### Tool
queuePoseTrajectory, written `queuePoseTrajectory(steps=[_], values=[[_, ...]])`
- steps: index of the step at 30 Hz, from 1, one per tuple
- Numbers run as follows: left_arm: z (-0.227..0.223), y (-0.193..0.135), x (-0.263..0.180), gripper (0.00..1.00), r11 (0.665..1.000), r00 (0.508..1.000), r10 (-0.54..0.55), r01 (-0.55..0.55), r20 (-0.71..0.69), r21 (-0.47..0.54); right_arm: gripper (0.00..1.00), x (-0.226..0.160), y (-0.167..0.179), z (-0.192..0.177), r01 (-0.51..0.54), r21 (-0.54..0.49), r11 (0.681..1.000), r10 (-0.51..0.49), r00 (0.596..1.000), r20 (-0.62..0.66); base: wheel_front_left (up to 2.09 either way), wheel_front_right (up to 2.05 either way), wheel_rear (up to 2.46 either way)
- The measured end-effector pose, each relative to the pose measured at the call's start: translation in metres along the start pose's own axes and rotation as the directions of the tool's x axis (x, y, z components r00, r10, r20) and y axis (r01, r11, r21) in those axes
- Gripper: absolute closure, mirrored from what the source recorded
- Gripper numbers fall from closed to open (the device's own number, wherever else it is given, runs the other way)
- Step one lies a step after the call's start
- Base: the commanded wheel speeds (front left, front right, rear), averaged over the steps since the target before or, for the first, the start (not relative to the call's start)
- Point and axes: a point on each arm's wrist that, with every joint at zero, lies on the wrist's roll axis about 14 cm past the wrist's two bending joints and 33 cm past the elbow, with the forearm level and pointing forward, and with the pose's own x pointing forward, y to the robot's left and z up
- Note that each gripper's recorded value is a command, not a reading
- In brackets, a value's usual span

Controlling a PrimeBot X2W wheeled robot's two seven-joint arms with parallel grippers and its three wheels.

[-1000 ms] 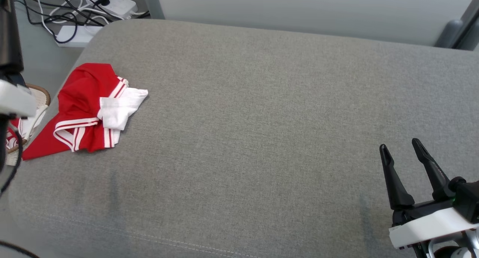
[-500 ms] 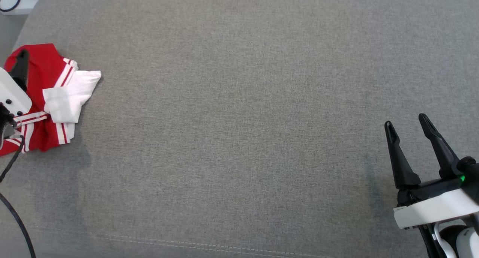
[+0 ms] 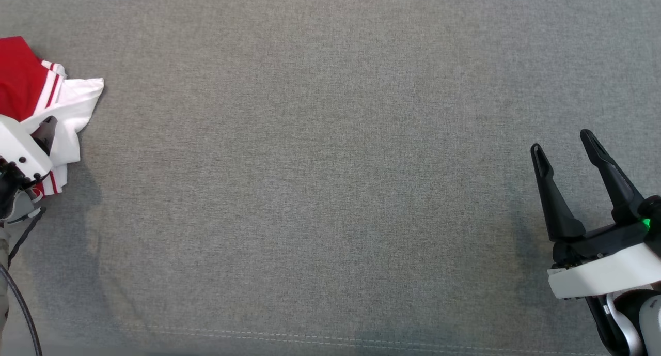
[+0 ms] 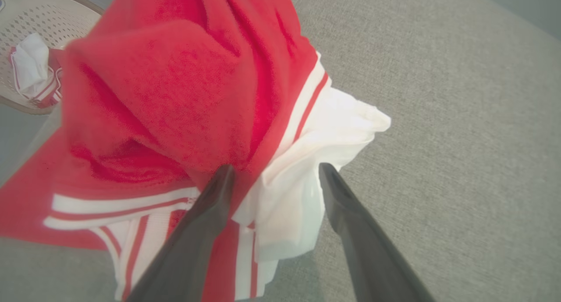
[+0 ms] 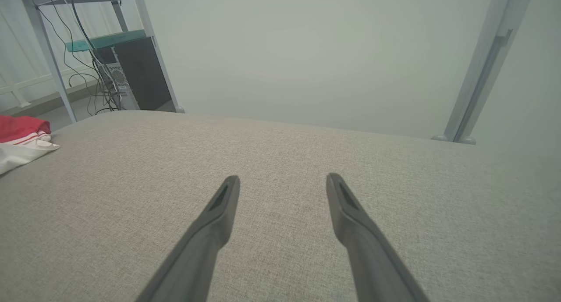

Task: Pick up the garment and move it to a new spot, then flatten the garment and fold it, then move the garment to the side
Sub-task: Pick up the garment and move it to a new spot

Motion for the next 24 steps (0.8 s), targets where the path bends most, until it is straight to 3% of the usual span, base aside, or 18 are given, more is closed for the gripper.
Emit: queuePoseTrajectory(steps=[4, 5, 6, 14, 18, 24], values=[[-0.003, -0.002, 0.014, 0.00, 1.000, 0.999, 0.017, -0.017, -0.029, -0.015, 0.00, 0.003, -0.007, -0.006, 0.011, 0.002, 1.000, -0.011, 1.000, -0.019, 0.00, 0.00, 0.00], [-0.005, -0.003, 0.017, 0.57, 1.000, 0.999, 0.020, -0.020, -0.037, -0.016, 0.00, 0.003, -0.009, -0.008, 0.013, 0.000, 1.000, -0.013, 1.000, -0.022, 0.00, 0.00, 0.00], [-0.004, -0.003, 0.020, 1.00, 0.999, 0.999, 0.030, -0.031, -0.035, -0.018, 0.00, 0.003, -0.011, -0.009, 0.017, -0.002, 1.000, -0.017, 1.000, -0.025, 0.00, 0.00, 0.00], [-0.002, -0.003, 0.026, 1.00, 0.998, 0.999, 0.047, -0.047, -0.008, -0.043, 0.00, 0.002, -0.018, -0.012, 0.034, 0.000, 0.999, -0.034, 0.999, -0.033, 0.00, 0.00, 0.00], [0.029, -0.010, 0.017, 1.00, 0.996, 0.990, 0.011, 0.001, 0.140, -0.087, 0.00, 0.002, -0.016, -0.005, 0.034, 0.009, 0.999, -0.034, 0.999, -0.014, 0.00, 0.00, 0.00], [0.062, -0.015, -0.015, 1.00, 0.993, 0.929, -0.036, 0.076, 0.368, -0.094, 0.00, 0.000, -0.010, 0.007, 0.026, 0.010, 1.000, -0.026, 1.000, 0.013, 0.00, 0.00, 0.00]])
